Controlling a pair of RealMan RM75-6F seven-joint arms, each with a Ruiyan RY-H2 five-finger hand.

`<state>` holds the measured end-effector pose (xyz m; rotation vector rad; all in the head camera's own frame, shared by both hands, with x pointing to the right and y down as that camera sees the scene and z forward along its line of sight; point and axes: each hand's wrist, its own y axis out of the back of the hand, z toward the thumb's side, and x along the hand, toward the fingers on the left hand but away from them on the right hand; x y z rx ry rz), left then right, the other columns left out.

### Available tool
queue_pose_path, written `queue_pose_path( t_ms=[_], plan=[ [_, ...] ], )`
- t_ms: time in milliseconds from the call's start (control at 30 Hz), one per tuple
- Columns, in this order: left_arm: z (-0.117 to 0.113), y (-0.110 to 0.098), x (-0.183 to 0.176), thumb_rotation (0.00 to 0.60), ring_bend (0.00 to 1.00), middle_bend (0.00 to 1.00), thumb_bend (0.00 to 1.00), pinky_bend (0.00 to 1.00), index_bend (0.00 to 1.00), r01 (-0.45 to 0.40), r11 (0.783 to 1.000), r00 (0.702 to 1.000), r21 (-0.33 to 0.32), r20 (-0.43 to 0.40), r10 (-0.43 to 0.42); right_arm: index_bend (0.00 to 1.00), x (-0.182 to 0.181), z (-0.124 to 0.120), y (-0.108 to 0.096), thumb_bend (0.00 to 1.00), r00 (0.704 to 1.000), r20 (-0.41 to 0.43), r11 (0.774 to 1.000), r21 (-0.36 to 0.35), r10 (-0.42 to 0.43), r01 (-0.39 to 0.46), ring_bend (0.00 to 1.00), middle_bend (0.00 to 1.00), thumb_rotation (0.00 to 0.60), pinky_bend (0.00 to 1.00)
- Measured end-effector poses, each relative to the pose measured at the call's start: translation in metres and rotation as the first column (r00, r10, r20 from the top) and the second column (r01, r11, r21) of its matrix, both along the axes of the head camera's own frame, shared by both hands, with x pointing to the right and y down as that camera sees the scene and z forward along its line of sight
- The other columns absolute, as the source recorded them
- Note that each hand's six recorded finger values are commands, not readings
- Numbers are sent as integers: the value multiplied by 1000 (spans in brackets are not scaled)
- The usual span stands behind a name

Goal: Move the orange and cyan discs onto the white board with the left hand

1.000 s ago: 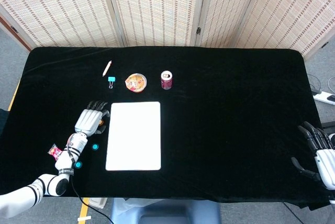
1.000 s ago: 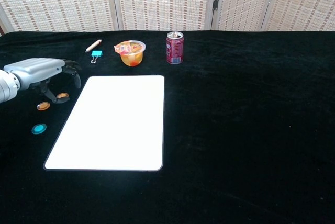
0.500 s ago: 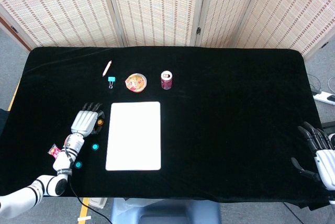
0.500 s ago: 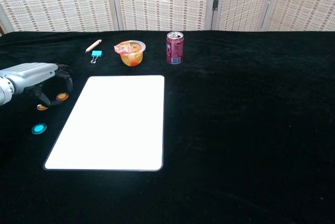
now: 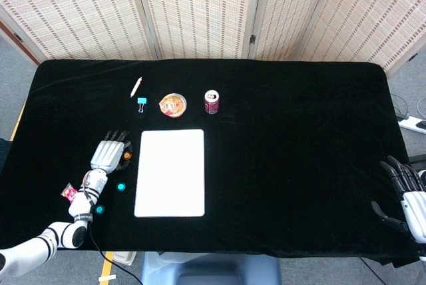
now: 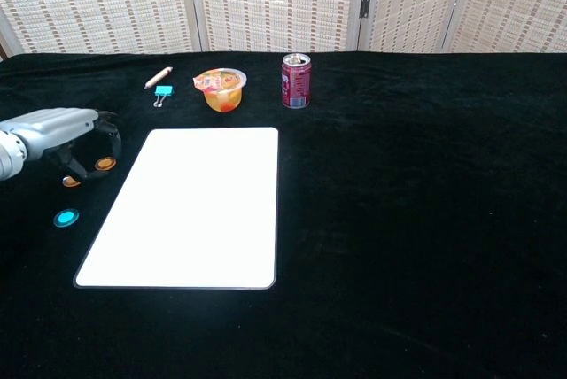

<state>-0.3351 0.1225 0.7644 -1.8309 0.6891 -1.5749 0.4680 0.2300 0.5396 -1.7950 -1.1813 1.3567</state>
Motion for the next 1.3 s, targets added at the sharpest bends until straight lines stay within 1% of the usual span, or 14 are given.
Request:
queue_pose_path(
  t_ms=[200, 400, 567, 700, 833, 900, 1067, 1133, 1167, 1200, 1267, 1300],
  plan=[
    [-1, -1, -2, 600, 0, 139, 458, 0, 487, 2, 1000, 1000, -1, 0, -2, 0, -1, -1, 0, 387, 1000, 1, 1000, 1, -2, 2, 0, 0, 600, 0],
    [-6, -3, -2, 600, 0, 141, 461, 0, 489, -2, 1000, 1000, 10, -8, 2, 0, -1, -1, 1, 387, 1000, 0, 1000, 1, -1, 1, 0, 0, 600, 0],
    [-13, -5, 5, 600, 0, 141, 462, 0, 487, -8, 1000, 999, 18, -38, 8, 0, 0, -2, 1, 387, 1000, 0, 1000, 4, 3, -3, 0, 0, 600, 0],
    [-21, -5, 22, 600, 0, 141, 462, 0, 487, -31, 999, 997, 28, -77, 33, 0, 1, -2, 2, 387, 1000, 0, 1000, 5, 4, -4, 0, 0, 600, 0],
    [-28, -5, 47, 600, 0, 141, 462, 0, 486, -76, 996, 990, 37, -119, 80, 0, 3, -3, 3, 387, 1000, -1, 1000, 5, 11, -11, 0, 0, 600, 0],
    [-30, -6, 54, 600, 0, 141, 462, 0, 487, -91, 995, 988, 41, -124, 96, 0, 5, -3, 4, 387, 1000, -1, 1000, 5, 15, -15, 0, 0, 600, 0],
    [-28, -8, 87, 600, 0, 141, 462, 0, 486, -122, 992, 979, 43, -157, 128, 0, 8, -2, 5, 387, 1000, 1, 1000, 5, 24, -24, 0, 0, 600, 0],
    [-28, -8, 95, 600, 0, 141, 461, 0, 462, -132, 990, 977, 42, -162, 137, 0, 9, -2, 6, 387, 1000, 0, 1000, 4, 27, -27, 0, 0, 600, 0],
    [-27, -8, 97, 600, 0, 141, 460, 0, 411, -138, 990, 977, 41, -160, 143, 0, 10, -2, 6, 387, 1000, 0, 1000, 4, 30, -30, 0, 0, 600, 0],
    [-27, -8, 99, 600, 0, 138, 456, 0, 326, -145, 989, 977, 38, -155, 149, 0, 11, -2, 6, 387, 999, -1, 999, 4, 32, -32, 0, 0, 600, 0],
    [-26, -6, 102, 600, 0, 134, 447, 0, 224, -156, 987, 976, 29, -147, 158, 0, 12, -2, 7, 387, 999, -1, 999, 5, 35, -35, 0, 0, 600, 0],
    [-26, -6, 104, 600, 0, 134, 443, 0, 210, -159, 987, 976, 26, -145, 161, 0, 12, -2, 7, 387, 999, 0, 999, 6, 36, -36, 0, 0, 600, 0]
  ],
)
